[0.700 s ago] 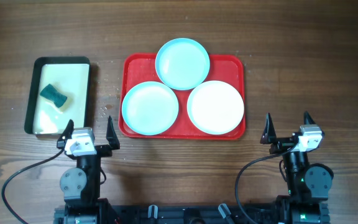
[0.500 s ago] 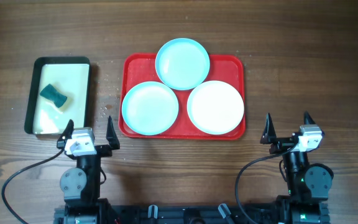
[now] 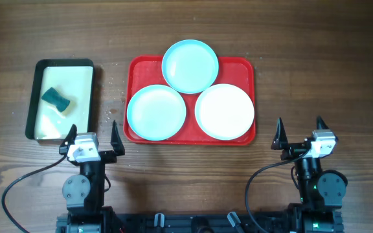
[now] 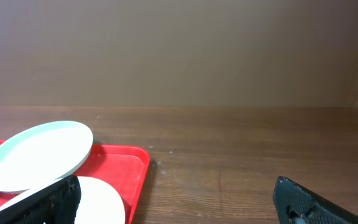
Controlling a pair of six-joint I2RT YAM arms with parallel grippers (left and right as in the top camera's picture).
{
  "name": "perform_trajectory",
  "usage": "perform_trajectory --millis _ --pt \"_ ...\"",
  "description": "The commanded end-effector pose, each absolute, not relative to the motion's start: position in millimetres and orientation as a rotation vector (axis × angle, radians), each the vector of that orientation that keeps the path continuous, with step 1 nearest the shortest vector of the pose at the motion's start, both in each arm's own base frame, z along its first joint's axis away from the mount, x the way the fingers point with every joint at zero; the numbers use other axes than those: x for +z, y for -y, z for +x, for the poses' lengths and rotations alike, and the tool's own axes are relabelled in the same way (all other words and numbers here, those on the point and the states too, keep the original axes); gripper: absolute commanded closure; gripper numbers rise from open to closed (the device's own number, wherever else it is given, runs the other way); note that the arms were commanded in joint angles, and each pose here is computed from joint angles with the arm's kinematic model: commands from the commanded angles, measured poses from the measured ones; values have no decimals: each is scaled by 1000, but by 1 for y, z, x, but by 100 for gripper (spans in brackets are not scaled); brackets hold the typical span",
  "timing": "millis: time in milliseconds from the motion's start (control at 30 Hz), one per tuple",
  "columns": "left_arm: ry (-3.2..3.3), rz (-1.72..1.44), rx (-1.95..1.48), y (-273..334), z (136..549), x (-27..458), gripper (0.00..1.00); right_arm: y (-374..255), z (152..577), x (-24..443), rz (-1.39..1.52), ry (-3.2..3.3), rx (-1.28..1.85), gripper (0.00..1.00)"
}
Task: Clean dirty plates on tray and stack at the side
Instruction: 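Move the left gripper toward the soapy water tray, then grasp the green-and-yellow sponge in the water tray with the left gripper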
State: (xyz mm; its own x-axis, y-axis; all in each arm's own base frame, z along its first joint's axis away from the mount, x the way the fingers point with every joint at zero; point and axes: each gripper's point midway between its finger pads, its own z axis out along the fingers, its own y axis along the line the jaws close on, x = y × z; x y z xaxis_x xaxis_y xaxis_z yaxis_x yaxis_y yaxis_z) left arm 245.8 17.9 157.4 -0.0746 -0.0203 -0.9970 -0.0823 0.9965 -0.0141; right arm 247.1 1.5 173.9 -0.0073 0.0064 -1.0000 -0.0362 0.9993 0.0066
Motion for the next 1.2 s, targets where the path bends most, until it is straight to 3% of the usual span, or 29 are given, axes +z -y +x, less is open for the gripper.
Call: perform_trajectory --millis 0,733,833,933,1167 --pt "-1646 -53 55 -16 246 157 0 2 247 174 -13 -1577 15 0" --pt "-1646 -53 55 -16 246 157 0 2 247 174 -13 -1577 15 0" --pt "-1631 51 -188 22 245 161 0 2 247 174 -13 -1577 15 0" --pt "-1491 394 -641 101 210 192 0 2 247 174 -13 -1577 15 0" --pt "-970 564 -505 108 166 298 0 2 247 174 -13 -1577 15 0"
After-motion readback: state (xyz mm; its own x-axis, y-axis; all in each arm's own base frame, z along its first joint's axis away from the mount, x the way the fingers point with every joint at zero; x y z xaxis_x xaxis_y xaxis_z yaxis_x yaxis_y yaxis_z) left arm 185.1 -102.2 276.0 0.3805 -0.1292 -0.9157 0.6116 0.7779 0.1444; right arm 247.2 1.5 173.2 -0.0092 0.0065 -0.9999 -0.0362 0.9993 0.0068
